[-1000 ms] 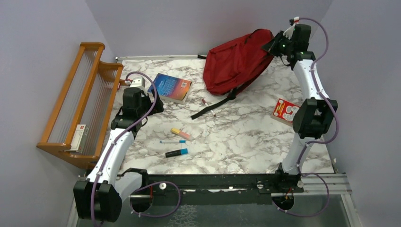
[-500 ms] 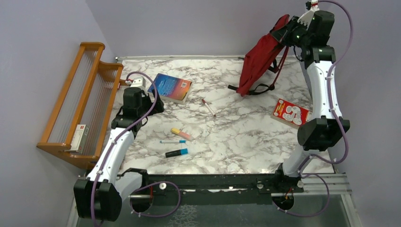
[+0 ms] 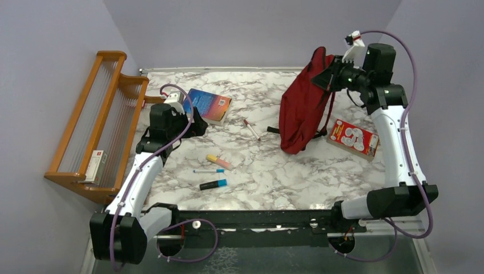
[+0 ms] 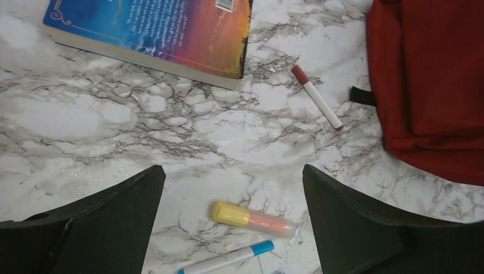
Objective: Pack the student bag
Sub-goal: Place the student bag at the center of the board.
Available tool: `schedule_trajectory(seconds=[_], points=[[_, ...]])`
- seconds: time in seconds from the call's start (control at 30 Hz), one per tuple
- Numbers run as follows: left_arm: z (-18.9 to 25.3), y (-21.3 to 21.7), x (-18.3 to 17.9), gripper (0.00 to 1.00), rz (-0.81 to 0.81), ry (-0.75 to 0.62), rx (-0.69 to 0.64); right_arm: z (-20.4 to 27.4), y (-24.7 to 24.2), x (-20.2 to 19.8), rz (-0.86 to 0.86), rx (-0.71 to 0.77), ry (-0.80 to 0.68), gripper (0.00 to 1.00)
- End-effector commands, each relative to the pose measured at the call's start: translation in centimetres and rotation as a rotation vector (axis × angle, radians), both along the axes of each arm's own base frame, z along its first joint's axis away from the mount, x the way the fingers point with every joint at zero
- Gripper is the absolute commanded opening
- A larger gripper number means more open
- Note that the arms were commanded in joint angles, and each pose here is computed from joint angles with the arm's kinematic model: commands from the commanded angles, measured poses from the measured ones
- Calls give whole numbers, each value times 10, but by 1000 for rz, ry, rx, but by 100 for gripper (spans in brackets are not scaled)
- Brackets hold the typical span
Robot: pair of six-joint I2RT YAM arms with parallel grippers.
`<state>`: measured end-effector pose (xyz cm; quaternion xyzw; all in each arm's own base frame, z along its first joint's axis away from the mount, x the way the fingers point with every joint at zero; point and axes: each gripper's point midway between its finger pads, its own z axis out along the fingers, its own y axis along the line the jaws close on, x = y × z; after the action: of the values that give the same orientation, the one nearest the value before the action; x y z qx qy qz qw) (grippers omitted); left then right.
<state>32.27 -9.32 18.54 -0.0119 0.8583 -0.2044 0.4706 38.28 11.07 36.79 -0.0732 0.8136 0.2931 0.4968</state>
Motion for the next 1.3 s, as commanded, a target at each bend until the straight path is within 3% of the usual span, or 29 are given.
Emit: schedule_trajectory(seconds=[0.0,0.13,0.27,0.53,1.0,1.27], points=[[26,-20,4,92,-106,-83,-32,13,36,-48,219,53,-47,1],[30,-25,3,92,-123,-92,-35,-14,34,-71,216,53,21,1],[36,-36,2,92,-153,-98,-51,-52,17,-90,110,2,87,1],[59,-94,12,92,-235,-120,-136,-115,-11,-107,-45,-95,203,1],[78,-209,38,96,-359,-114,-511,-124,-11,-115,-59,-79,206,1],[60,-270,45,97,-436,-62,-558,-121,-9,-119,-49,-69,196,1]])
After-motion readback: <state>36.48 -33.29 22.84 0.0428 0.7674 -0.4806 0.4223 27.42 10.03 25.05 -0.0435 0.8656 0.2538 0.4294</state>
